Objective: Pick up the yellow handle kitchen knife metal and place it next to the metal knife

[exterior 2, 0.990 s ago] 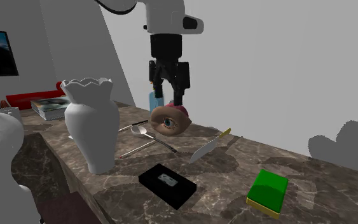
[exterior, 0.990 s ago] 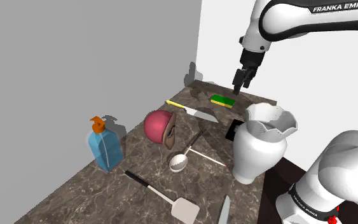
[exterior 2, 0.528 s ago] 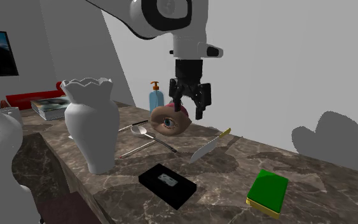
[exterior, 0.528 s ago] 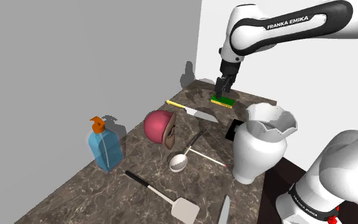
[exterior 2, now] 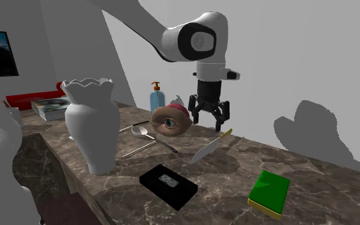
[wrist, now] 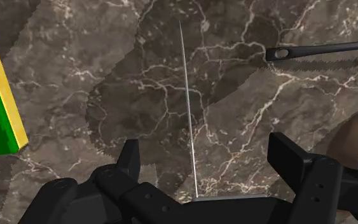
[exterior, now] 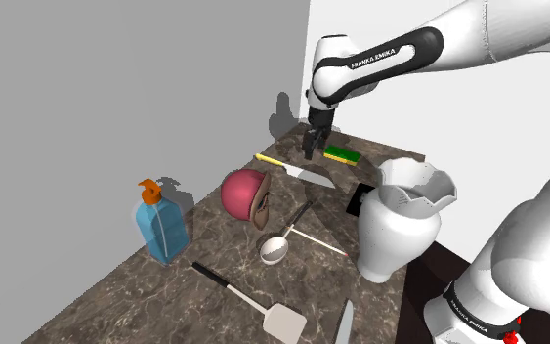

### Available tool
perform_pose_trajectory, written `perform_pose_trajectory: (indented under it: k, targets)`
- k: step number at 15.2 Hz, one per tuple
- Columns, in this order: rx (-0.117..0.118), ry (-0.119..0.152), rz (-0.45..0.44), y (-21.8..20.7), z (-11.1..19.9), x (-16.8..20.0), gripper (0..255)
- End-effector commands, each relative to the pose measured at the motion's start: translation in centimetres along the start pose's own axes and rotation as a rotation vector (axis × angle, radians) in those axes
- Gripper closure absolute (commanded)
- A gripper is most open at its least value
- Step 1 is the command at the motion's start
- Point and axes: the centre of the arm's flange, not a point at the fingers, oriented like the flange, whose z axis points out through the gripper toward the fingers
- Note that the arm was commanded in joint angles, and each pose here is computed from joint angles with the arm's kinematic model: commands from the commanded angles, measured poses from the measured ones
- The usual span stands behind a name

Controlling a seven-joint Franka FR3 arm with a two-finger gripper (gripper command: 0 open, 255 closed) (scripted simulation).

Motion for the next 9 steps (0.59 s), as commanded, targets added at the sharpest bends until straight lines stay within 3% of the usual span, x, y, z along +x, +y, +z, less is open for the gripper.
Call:
perform_pose_trajectory:
  k: [1, 6, 9]
  targets:
    - [-0.001, -0.004, -0.02, -0.3, 1.7, 2.2, 0]
    - [-0.003, -0.013, -0.069, -0.5, 5.7, 7.6, 0]
    - [-0.003, -0.014, -0.072, -0.5, 7.0, 7.9, 0]
